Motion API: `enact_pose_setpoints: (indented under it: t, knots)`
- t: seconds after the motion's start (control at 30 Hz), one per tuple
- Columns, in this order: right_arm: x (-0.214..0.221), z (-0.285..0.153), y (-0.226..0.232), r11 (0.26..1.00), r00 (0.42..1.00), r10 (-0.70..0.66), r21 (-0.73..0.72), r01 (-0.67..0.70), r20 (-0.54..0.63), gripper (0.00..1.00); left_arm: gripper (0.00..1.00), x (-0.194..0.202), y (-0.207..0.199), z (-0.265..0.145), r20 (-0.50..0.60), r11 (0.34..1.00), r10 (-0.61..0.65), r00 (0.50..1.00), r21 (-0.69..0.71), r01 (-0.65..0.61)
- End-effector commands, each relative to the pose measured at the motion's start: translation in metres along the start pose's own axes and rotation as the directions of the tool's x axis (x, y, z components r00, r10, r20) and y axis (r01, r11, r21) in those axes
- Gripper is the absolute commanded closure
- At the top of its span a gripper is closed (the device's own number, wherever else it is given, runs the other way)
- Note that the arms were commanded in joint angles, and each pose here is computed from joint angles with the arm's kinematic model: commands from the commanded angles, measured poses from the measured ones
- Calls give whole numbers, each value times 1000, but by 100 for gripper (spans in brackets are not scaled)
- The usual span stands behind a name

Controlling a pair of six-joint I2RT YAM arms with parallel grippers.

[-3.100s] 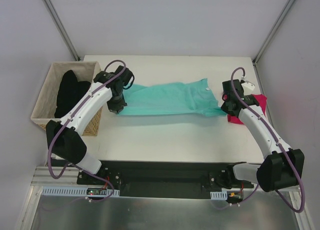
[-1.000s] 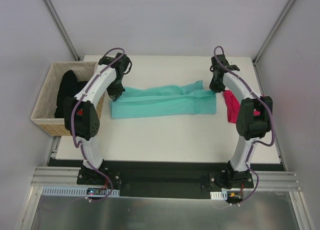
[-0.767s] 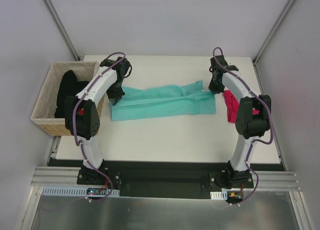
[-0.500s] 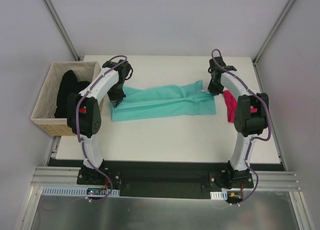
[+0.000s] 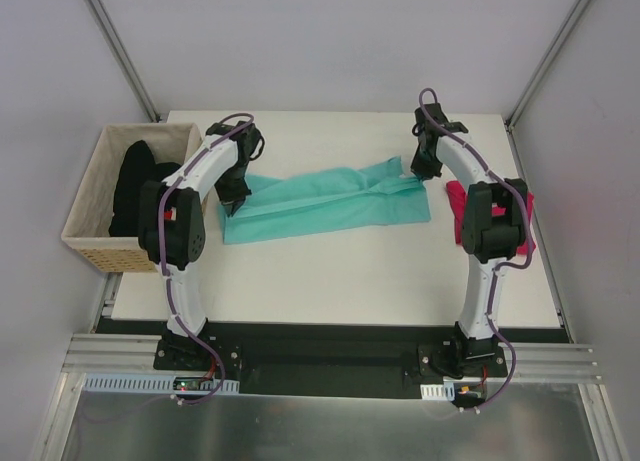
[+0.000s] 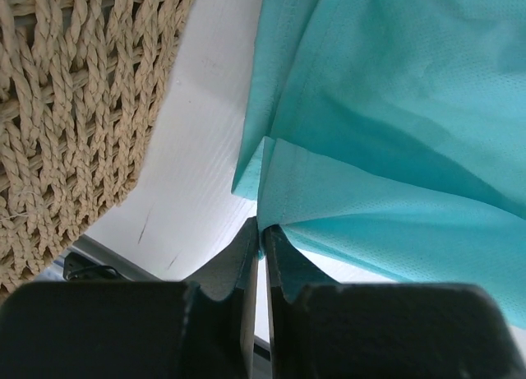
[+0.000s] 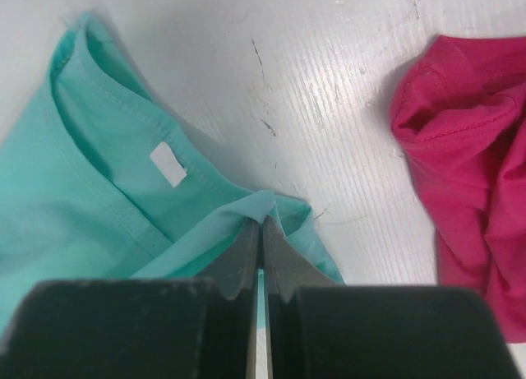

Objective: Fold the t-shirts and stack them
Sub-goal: Fold the flattened tshirt in 1/3 of the way

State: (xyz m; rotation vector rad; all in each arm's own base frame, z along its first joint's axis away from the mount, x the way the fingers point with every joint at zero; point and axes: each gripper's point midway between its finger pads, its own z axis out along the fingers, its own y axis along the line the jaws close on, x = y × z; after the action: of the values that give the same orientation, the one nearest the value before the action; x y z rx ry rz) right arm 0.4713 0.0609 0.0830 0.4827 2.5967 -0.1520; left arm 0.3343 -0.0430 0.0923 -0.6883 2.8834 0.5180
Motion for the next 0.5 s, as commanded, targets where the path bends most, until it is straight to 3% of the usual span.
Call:
enact_pose_setpoints:
  t: [0.0, 0.17, 0.27, 0.4, 0.43, 0.47]
  knots:
    - [-10, -2, -2, 1000, 1000, -9, 4, 8, 8, 99, 96, -8, 10, -5, 9, 1000, 3, 1000, -16, -3]
    - [-6, 3, 2, 1000, 1000, -21, 0, 21, -9, 99, 99, -9, 13, -2, 2, 1000, -2, 1000, -21, 2]
    - [-5, 6, 5, 1000, 999, -28, 0, 28, -19, 99, 96, -9, 14, 0, -3, 1000, -4, 1000, -27, 4]
    - [-5, 10, 8, 999, 999, -35, 0, 35, -28, 77, 88, -9, 14, 2, -9, 1000, -5, 1000, -28, 5]
    - [-6, 9, 9, 999, 999, -42, 0, 42, -28, 73, 79, -9, 15, 2, -8, 1000, -5, 1000, -31, 5]
    - [-10, 8, 11, 999, 999, -41, -7, 40, -18, 71, 76, -9, 15, 3, -10, 999, -4, 1000, -32, 4]
